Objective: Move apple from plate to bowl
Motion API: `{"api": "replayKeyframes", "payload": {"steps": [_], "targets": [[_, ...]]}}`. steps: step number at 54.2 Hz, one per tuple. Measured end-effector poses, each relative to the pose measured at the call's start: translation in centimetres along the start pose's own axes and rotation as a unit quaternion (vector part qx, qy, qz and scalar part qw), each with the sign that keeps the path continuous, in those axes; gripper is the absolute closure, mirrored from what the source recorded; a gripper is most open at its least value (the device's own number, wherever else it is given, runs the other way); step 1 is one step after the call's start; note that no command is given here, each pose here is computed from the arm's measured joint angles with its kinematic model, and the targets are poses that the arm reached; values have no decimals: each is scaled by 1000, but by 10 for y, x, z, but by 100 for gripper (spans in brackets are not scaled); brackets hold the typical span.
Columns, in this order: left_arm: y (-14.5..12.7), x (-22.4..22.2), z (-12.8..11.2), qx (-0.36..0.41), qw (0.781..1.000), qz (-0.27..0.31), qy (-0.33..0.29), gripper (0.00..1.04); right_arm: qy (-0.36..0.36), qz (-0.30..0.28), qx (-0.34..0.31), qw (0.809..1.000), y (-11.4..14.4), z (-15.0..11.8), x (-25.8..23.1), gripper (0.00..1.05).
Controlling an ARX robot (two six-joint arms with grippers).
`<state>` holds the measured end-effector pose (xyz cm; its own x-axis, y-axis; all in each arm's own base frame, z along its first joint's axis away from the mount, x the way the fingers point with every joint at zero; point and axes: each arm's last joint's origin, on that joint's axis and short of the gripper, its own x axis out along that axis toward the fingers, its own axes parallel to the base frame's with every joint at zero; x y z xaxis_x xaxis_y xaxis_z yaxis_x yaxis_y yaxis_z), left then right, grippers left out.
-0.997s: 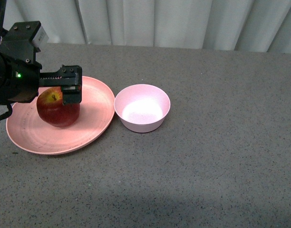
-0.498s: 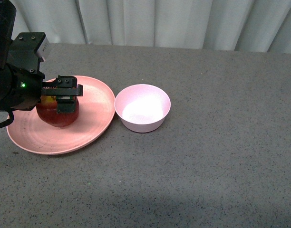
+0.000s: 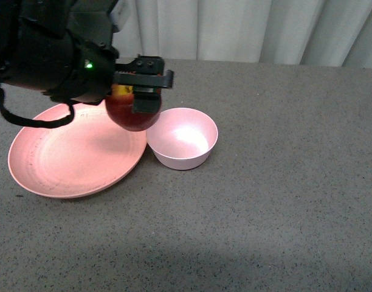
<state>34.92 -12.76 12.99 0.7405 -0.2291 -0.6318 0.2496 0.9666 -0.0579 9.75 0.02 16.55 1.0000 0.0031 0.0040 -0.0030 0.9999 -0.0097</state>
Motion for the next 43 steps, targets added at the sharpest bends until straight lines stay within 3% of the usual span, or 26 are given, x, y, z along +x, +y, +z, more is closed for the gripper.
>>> {"api": "replayKeyframes", "payload": {"steps": [21,43], "targets": [[-47,32,-6,24,999,-33,27,32,0,0,0,1000,0,0,0,9],[-57,53,-23,35,997,-29,61,32,0,0,0,1000,0,0,0,9]]}}
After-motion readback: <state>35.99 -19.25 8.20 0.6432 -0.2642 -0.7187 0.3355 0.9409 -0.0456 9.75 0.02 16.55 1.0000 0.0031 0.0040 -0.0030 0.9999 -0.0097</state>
